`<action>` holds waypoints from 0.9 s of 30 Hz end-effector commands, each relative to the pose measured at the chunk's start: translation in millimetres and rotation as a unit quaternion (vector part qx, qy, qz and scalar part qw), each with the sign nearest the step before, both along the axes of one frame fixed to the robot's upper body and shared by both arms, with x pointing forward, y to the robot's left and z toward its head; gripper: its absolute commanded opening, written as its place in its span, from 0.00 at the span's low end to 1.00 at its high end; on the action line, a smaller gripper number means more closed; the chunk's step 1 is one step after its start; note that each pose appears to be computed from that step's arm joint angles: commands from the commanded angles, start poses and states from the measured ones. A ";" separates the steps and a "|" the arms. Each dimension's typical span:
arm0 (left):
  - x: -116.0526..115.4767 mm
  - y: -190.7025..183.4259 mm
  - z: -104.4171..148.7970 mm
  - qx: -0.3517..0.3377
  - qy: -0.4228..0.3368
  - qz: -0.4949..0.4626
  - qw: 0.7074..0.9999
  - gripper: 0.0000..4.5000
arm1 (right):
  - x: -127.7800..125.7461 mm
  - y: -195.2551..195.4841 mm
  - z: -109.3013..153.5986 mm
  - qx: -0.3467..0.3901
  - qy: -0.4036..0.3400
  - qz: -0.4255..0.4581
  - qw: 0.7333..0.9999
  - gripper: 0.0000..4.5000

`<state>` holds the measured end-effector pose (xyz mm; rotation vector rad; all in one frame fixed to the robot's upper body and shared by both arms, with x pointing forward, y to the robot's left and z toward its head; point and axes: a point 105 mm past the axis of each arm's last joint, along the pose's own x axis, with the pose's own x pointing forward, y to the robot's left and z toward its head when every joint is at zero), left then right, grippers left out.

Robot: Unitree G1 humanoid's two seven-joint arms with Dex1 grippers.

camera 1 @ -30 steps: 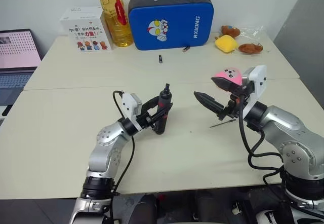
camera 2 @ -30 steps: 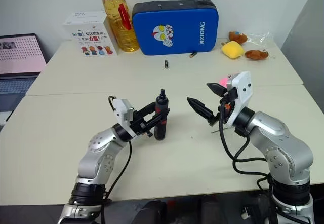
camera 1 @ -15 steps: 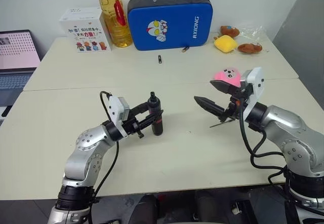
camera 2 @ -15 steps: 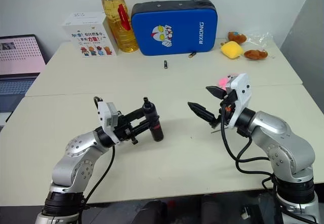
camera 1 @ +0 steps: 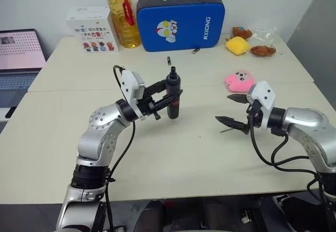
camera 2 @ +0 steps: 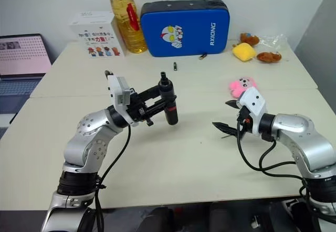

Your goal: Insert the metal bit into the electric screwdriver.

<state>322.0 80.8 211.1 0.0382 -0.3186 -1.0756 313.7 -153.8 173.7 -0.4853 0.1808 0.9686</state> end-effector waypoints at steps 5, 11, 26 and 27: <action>2.1 -24.4 -14.4 -0.031 0.002 -0.034 0.999 0.38 | 9.7 -14.9 -15.7 -0.180 0.044 0.117 0.976 1.00; 4.8 -30.4 -37.3 -0.028 0.012 -0.022 0.999 0.38 | 16.3 -9.3 -30.9 -0.233 0.072 0.167 0.955 1.00; -12.9 -7.0 -55.4 0.031 0.019 -0.036 0.999 0.38 | 47.1 -23.7 -54.6 -0.338 0.090 0.175 0.920 0.92; -12.8 -7.4 -55.2 0.031 0.019 -0.036 0.999 0.38 | 48.7 -25.3 -56.1 -0.343 0.092 0.176 0.918 0.89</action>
